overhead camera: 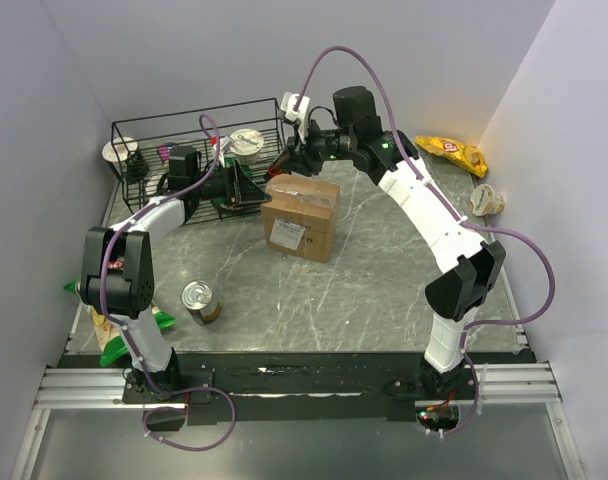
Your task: Unpack the express box
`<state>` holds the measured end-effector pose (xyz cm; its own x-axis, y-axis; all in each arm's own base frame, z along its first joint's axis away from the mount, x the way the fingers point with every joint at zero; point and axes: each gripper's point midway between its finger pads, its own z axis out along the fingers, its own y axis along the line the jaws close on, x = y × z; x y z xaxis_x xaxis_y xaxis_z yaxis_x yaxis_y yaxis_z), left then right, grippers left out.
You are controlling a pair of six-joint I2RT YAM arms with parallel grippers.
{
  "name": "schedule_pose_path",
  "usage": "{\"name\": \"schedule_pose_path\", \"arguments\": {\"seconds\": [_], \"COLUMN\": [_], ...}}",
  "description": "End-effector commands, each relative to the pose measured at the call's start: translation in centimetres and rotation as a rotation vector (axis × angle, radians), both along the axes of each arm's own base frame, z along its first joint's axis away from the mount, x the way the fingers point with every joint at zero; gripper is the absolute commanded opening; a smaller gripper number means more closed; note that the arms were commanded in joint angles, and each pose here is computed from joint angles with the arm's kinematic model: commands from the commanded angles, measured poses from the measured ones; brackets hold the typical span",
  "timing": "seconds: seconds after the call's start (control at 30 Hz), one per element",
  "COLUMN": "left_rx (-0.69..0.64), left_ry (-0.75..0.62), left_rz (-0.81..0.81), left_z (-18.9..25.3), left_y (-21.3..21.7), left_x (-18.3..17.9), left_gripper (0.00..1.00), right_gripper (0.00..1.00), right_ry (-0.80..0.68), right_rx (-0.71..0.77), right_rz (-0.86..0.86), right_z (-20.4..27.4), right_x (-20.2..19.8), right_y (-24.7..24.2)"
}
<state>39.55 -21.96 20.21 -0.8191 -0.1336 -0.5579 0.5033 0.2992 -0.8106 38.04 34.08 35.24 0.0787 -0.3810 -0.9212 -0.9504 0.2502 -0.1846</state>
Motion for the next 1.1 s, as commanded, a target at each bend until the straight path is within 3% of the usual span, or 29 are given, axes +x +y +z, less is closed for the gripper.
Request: {"name": "schedule_pose_path", "arguments": {"seconds": [0.0,1.07], "left_rx": [0.121,0.129], "left_ry": [0.058,0.061], "left_rz": [0.091,0.092], "left_z": [-5.1,-5.5], "left_y": [0.4,0.4], "left_x": [1.2,1.0], "left_gripper": [0.72,0.72], "right_gripper": [0.0,0.0], "right_ry": [-0.049,-0.014], "right_rx": [0.015,-0.029], "right_rz": [0.043,0.028], "right_z": [1.0,-1.3], "right_x": [-0.4,0.3], "right_y": [0.5,0.5]}}
